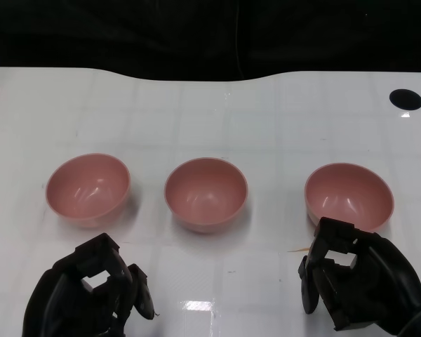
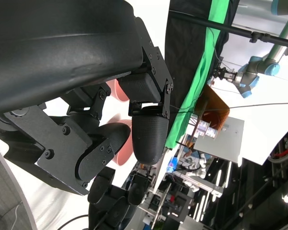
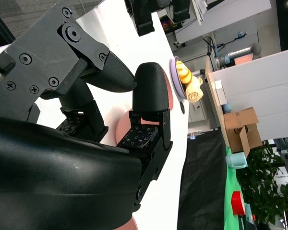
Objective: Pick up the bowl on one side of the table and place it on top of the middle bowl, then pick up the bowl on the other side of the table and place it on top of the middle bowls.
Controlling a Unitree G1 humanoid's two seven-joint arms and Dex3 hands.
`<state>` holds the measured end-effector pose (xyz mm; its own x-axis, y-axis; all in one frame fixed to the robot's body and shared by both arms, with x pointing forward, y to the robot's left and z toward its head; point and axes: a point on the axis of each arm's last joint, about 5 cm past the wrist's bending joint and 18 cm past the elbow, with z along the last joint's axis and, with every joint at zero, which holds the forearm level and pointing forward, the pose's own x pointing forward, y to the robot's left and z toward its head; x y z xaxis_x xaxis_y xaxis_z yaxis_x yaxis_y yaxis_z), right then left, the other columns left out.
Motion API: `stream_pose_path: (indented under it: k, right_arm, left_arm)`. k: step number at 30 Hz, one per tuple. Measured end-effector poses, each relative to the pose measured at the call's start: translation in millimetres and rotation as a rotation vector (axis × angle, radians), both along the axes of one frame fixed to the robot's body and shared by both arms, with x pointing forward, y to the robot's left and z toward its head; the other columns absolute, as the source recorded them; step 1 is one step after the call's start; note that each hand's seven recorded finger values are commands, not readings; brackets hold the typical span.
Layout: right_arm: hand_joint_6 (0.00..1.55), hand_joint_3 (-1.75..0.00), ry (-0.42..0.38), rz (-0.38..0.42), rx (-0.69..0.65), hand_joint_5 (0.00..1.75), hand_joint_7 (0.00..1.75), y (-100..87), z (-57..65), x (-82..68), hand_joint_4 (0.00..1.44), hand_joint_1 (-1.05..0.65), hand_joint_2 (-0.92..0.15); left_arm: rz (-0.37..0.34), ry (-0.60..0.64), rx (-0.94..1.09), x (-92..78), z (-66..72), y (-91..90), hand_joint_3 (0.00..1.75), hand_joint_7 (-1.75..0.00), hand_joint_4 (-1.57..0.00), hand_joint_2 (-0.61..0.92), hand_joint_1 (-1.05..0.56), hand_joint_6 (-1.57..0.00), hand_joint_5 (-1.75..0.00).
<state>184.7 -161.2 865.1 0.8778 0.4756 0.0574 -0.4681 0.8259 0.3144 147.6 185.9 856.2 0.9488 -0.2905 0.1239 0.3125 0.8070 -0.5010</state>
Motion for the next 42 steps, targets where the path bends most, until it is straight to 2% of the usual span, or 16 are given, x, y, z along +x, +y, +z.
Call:
stream_pose_path:
  k: [16,17,18,19,20,21,22,24,30,34,35,42]
  right_arm:
    - [0.84,-1.39,0.0,0.001,-0.005,1.64,1.5,0.0,0.0,0.0,0.92,-0.14,-0.42]
    - [0.7,-1.33,0.0,0.001,-0.005,1.55,1.41,0.0,0.0,0.0,0.79,-0.19,-0.42]
    - [0.53,-0.94,-0.022,-0.007,-0.026,1.3,1.1,-0.5,0.3,-0.2,0.61,-0.29,-0.56]
    - [0.47,-0.59,-0.072,-0.022,-0.063,1.13,0.85,-1.7,1.3,-0.4,0.51,-0.36,-0.71]
    - [0.42,-0.31,-0.129,-0.042,-0.104,1.0,0.66,-3.3,2.7,-0.6,0.44,-0.44,-0.84]
    - [0.4,-0.22,-0.189,-0.06,-0.148,0.95,0.58,-5.1,4.4,-0.6,0.41,-0.47,-0.88]
    - [0.39,-0.16,-0.235,-0.072,-0.181,0.93,0.54,-6.4,5.8,-0.2,0.39,-0.49,-0.9]
    - [0.35,-0.11,-0.278,-0.084,-0.212,0.88,0.49,-7.7,6.2,0.6,0.34,-0.51,-0.92]
    - [0.31,-0.06,-0.323,-0.093,-0.243,0.82,0.4,-9.8,5.1,0.7,0.25,-0.54,-0.92]
    - [0.34,-0.03,-0.353,-0.111,-0.278,0.72,0.28,-10.0,7.1,0.9,0.22,-0.58,-0.92]
    - [0.35,-0.03,-0.366,-0.117,-0.296,0.65,0.22,-10.0,7.7,0.7,0.18,-0.59,-0.92]
    - [0.32,-0.02,-0.521,-0.146,-0.43,0.56,0.11,-14.2,18.3,3.8,0.06,-0.61,-0.92]
  left_arm:
    - [0.0,0.0,0.0,0.0,0.0,0.0,1.28,-1.42,-0.87,0.45,-0.05,-0.87,-1.62]
    - [0.003,0.002,0.002,0.0,0.1,-0.1,1.3,-1.43,-0.85,0.44,-0.07,-0.84,-1.65]
    - [0.01,0.007,0.005,0.1,0.2,-0.2,1.3,-1.44,-0.84,0.44,-0.08,-0.83,-1.66]
    - [0.014,0.011,0.009,0.0,0.2,-0.3,1.3,-1.44,-0.84,0.44,-0.08,-0.83,-1.67]
    - [0.017,0.016,0.014,-0.1,0.1,-0.4,1.3,-1.45,-0.83,0.44,-0.08,-0.82,-1.67]
    - [0.018,0.018,0.015,-0.2,0.1,-0.5,1.3,-1.45,-0.83,0.44,-0.08,-0.82,-1.67]
    - [0.021,0.02,0.016,-0.2,0.1,-0.5,1.3,-1.45,-0.83,0.44,-0.08,-0.82,-1.67]
    - [0.023,0.021,0.016,-0.2,0.2,-0.5,1.31,-1.45,-0.83,0.43,-0.08,-0.83,-1.67]
    - [0.026,0.02,0.017,0.0,0.9,-0.6,1.33,-1.44,-0.84,0.43,-0.08,-0.83,-1.66]
    - [0.025,0.019,0.016,0.1,0.9,-0.7,1.32,-1.44,-0.83,0.43,-0.08,-0.82,-1.66]
    - [0.025,0.019,0.016,0.1,1.0,-0.7,1.32,-1.45,-0.84,0.43,-0.08,-0.82,-1.66]
    - [0.025,0.017,0.018,0.5,1.1,-0.9,1.3,-1.43,-0.85,0.43,-0.08,-0.83,-1.66]
